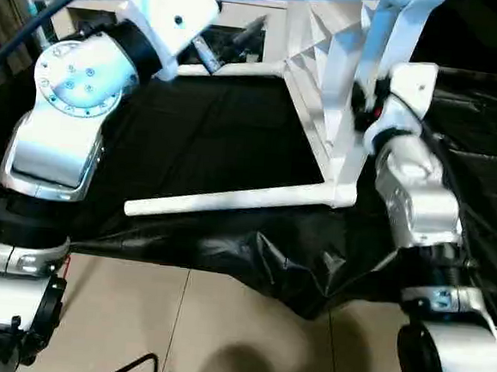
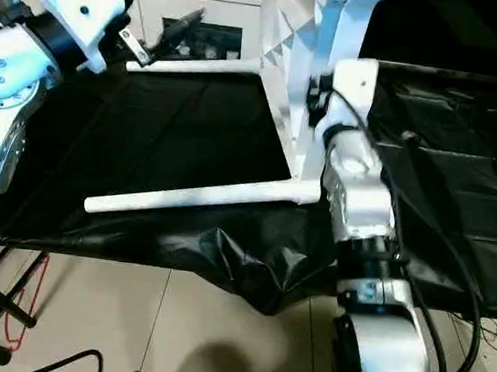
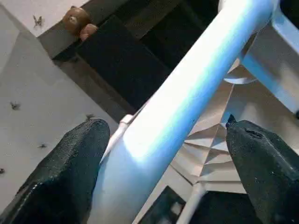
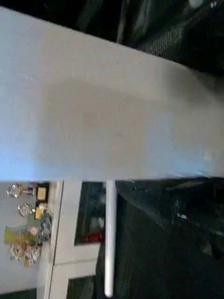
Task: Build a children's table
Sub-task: Flip table
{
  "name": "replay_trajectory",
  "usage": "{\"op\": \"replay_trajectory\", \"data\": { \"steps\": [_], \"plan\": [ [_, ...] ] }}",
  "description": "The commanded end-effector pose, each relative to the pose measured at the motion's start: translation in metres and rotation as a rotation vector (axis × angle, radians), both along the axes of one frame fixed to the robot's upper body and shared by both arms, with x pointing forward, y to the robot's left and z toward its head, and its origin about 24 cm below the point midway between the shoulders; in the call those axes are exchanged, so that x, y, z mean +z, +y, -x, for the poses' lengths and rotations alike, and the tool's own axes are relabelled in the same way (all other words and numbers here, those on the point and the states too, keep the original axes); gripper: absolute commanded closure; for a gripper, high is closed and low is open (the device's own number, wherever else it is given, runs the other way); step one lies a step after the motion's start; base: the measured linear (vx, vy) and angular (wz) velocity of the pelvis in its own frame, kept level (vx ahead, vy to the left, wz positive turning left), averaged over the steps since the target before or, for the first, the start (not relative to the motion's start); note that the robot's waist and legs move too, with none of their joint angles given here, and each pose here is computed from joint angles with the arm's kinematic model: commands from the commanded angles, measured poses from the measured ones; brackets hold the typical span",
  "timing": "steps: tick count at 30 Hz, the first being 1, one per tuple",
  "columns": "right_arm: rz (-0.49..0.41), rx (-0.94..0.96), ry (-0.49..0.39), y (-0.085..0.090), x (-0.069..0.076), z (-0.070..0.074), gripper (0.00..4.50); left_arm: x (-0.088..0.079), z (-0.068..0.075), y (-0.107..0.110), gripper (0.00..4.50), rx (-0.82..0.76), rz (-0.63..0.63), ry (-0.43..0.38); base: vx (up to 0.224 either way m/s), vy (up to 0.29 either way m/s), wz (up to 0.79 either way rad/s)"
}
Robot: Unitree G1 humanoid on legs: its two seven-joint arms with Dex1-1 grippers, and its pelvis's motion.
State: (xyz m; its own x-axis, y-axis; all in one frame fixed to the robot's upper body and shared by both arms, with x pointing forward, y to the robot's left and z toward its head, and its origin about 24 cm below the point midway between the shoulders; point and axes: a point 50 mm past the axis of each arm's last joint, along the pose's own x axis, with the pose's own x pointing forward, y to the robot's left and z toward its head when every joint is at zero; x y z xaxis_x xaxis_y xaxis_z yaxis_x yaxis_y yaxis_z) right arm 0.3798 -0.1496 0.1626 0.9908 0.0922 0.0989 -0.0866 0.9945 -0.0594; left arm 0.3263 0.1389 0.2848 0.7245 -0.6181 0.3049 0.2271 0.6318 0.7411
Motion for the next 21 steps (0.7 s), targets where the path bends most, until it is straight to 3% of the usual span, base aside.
{"op": "replay_trajectory", "data": {
  "steps": [1, 5, 12, 14, 16, 20, 21],
  "plan": [
    [-0.036, 0.068, -0.059, 0.005, 0.009, 0.006, 1.6, 0.003, -0.005, 0.004, 0.0, 0.032, 0.004, -0.003, 0.0, 0.0, 0.0],
    [-0.054, 0.144, -0.089, 0.005, 0.009, 0.015, 1.39, 0.0, -0.009, 0.005, 0.0, 0.04, -0.006, 0.006, 0.0, 0.0, 0.0],
    [-0.069, 0.216, -0.092, -0.003, 0.007, 0.025, 0.57, -0.003, -0.017, 0.008, 0.0, 0.034, 0.006, 0.013, 0.0, 0.0, 0.0],
    [-0.068, 0.23, -0.092, -0.004, 0.007, 0.028, 0.57, -0.004, -0.02, 0.008, 0.0, 0.029, 0.013, 0.014, 0.0, 0.0, 0.0],
    [-0.07, 0.249, -0.089, -0.004, 0.005, 0.031, 0.27, -0.006, -0.025, 0.008, 0.0, 0.032, 0.002, 0.018, 0.0, 0.0, 0.0],
    [-0.074, 0.297, -0.086, 0.002, 0.004, 0.036, 0.15, -0.01, -0.03, 0.007, 0.0, 0.024, -0.032, 0.027, 0.0, 0.0, 0.0],
    [-0.063, 0.318, -0.081, 0.006, 0.002, 0.039, 0.07, -0.011, -0.033, 0.006, 0.0, 0.036, -0.091, 0.009, 0.0, 0.0, 0.0]
  ]
}}
